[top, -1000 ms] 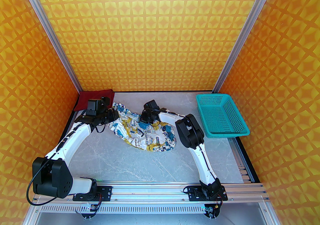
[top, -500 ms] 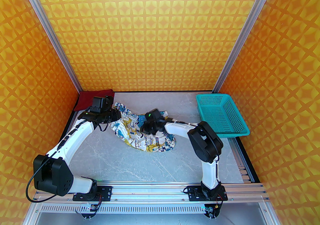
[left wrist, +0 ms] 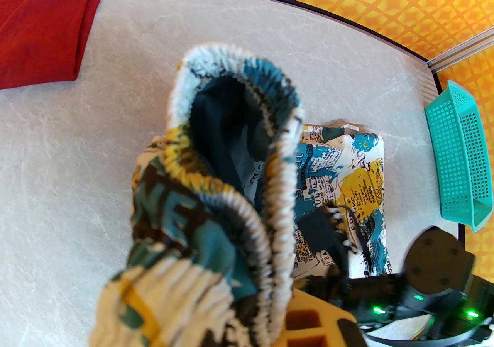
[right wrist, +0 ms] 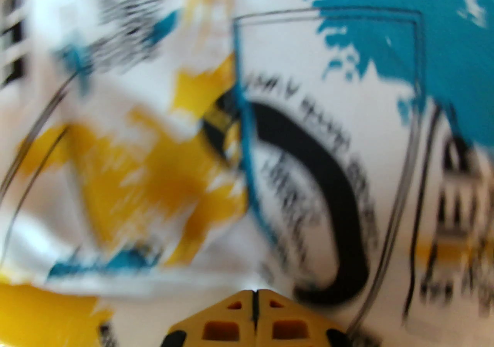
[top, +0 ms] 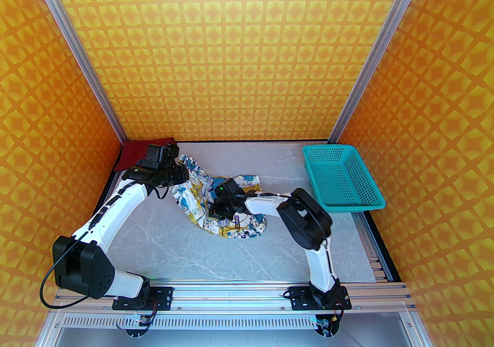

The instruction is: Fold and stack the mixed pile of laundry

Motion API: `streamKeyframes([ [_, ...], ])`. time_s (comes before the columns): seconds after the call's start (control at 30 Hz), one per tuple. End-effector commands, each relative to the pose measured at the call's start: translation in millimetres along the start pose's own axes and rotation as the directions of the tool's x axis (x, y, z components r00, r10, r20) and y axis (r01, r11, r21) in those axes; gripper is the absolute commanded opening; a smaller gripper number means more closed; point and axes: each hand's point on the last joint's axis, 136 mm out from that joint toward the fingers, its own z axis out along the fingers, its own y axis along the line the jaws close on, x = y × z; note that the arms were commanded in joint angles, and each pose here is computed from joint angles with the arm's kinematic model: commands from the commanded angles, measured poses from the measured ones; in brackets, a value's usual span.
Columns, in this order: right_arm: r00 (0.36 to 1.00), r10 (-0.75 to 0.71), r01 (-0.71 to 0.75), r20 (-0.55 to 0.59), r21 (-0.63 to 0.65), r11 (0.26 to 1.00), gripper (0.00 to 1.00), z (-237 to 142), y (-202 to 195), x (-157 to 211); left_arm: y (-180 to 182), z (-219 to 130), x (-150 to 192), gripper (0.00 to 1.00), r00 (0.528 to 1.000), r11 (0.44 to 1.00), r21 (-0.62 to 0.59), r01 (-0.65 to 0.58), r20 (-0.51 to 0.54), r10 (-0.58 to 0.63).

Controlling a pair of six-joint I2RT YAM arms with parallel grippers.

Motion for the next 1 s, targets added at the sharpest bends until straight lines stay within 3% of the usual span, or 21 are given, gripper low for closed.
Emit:
streamKeyframes([
  [0.0,1.0,0.018,-0.018,0.003,-0.013,1.0,0.0,-20.2,6.6,14.9,-0.1,-1.6,-4.8,0.0,1.0,0.999,-0.033,-0.03,0.006,0.031],
  [0.2,0.997,0.033,-0.033,-0.069,0.002,0.999,0.0,0.2,-4.0,49.4,-3.7,0.6,-7.1,0.0,0.999,0.999,-0.033,-0.04,0.006,0.041],
  [0.5,0.995,0.009,-0.009,-0.099,-0.001,1.0,0.0,22.2,2.9,44.9,-14.6,-0.9,-10.8,0.0,0.997,0.996,-0.044,-0.08,0.004,0.08],
  [0.6,0.998,0.0,0.0,-0.068,-0.006,1.0,0.0,6.5,6.5,38.6,-18.8,-1.3,-9.4,0.0,0.995,0.992,-0.077,-0.103,-0.007,0.103],
  [0.77,1.0,-0.004,0.004,0.018,0.006,1.0,0.0,-52.1,0.7,26.5,-27.2,-0.1,-4.4,0.0,0.991,0.983,-0.121,-0.135,-0.021,0.134],
  [0.97,0.994,0.017,-0.041,0.112,0.218,0.975,0.06,-131.8,-77.9,15.5,-42.3,-0.1,-0.9,0.0,0.98,0.951,-0.237,-0.197,-0.035,0.195],
])
